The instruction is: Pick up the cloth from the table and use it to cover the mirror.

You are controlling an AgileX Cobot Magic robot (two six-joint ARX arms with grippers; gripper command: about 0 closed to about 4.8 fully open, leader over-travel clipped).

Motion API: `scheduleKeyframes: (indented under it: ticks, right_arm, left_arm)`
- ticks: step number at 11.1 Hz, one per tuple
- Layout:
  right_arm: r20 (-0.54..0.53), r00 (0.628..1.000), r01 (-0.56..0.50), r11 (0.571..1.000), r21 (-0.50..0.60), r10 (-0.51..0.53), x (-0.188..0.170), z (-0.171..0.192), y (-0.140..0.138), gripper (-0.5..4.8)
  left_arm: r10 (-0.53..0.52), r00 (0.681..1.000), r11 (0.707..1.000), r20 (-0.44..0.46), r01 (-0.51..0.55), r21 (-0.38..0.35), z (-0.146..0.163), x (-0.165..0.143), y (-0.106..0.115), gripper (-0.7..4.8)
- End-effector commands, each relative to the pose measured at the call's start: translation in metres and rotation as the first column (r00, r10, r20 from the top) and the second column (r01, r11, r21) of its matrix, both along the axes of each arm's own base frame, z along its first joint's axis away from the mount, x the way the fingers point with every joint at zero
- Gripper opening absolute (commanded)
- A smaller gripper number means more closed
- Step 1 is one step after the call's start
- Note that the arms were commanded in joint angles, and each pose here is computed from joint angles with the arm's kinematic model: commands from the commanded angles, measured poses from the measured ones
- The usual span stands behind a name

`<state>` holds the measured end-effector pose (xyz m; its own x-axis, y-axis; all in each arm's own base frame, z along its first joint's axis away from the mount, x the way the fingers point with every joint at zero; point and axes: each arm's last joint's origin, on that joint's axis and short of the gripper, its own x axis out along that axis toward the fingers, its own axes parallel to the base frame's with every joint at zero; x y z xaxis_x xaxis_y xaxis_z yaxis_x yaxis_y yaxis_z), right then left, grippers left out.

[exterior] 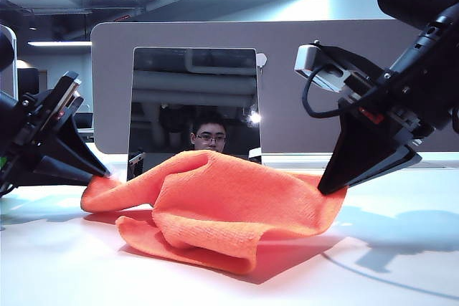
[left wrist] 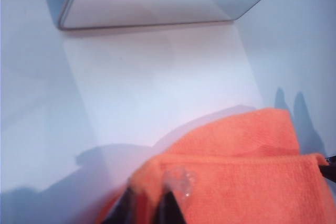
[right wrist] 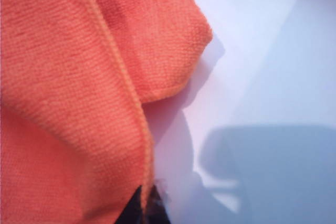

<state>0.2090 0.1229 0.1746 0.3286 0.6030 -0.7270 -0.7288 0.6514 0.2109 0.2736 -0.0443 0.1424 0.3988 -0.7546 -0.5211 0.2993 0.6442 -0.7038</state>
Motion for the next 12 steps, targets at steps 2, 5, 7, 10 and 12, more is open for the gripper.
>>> scheduleKeyframes:
  ticks: [2, 5, 7, 10, 12]
  right_arm:
    - [0.052, 0.998, 0.019, 1.0, -0.001, -0.019, 0.003, 0.004, 0.001, -0.03]
    - [0.121, 0.992, 0.027, 0.998, 0.05, -0.033, 0.009, 0.01, 0.004, -0.03]
    - [0.226, 0.973, 0.02, 0.994, 0.11, -0.045, 0.016, 0.019, 0.007, -0.03]
    - [0.337, 0.93, 0.067, 0.971, 0.231, -0.145, 0.025, 0.035, 0.011, -0.03]
    - [0.406, 0.887, 0.133, 0.963, 0.235, -0.221, 0.037, 0.059, 0.014, -0.03]
  left_arm:
    - [-0.044, 0.996, 0.999, 0.079, 0.046, -0.024, 0.006, 0.003, -0.002, -0.06]
    - [-0.082, 0.984, 0.993, 0.161, 0.094, -0.07, 0.013, 0.008, -0.003, -0.06]
    - [-0.111, 0.96, 0.985, 0.258, 0.14, -0.097, 0.02, 0.012, -0.004, -0.06]
    - [-0.072, 0.889, 0.968, 0.451, 0.171, -0.182, 0.053, 0.019, -0.005, -0.06]
    - [-0.03, 0.84, 0.961, 0.541, 0.173, -0.215, 0.072, 0.019, -0.005, -0.06]
